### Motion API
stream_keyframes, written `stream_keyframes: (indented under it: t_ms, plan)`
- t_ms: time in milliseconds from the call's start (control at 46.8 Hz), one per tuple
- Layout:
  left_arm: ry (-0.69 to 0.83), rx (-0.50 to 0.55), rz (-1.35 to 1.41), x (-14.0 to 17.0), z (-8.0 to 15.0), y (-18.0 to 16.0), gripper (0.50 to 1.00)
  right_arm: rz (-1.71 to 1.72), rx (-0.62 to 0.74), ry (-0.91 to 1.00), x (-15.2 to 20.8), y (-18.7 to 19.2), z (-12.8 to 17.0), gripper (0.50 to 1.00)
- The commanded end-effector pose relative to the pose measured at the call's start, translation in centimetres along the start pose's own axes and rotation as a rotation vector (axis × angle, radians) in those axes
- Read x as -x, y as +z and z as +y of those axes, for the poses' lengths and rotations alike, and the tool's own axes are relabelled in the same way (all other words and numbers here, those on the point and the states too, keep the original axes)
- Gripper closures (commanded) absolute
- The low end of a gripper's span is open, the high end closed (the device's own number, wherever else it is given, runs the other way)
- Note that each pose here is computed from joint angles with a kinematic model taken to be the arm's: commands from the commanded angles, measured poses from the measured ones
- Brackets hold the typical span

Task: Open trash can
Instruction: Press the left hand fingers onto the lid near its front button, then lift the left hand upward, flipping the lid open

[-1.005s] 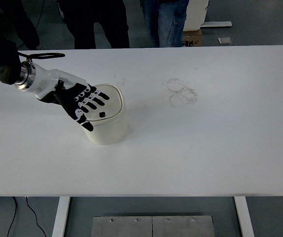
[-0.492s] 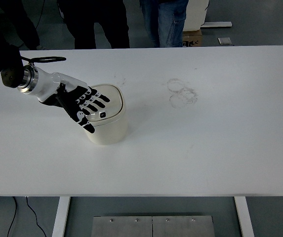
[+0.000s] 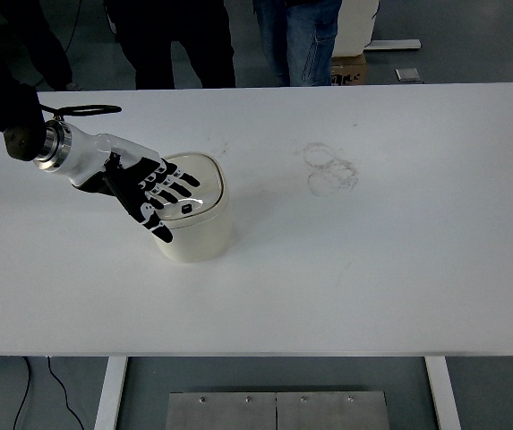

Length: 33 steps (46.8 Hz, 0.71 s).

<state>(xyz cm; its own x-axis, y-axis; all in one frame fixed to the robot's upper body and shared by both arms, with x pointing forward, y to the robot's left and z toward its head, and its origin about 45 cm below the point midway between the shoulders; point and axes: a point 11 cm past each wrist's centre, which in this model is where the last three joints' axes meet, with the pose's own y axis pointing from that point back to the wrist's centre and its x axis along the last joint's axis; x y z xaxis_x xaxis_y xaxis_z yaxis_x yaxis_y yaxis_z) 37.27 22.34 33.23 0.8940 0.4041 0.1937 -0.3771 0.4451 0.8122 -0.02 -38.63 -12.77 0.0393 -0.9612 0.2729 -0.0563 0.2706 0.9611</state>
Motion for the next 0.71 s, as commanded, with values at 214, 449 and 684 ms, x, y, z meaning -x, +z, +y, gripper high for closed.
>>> stream_keyframes:
  t_ms: [214,449,684]
  plan:
    - [0.062,0.02,0.009,-2.0,1.0,0.5,0.5,0.0,0.0,-0.001,0.0,0.0,0.0,0.509]
    - [0.132,0.07,0.05,-4.3,2.1,0.7,0.5,0.0,0.0,0.0,0.0,0.0,0.0,0.511]
    - [0.213,0.193,0.117,-7.0,3.9,1.5,0.5,0.0,0.0,0.0,0.0,0.0,0.0,0.511]
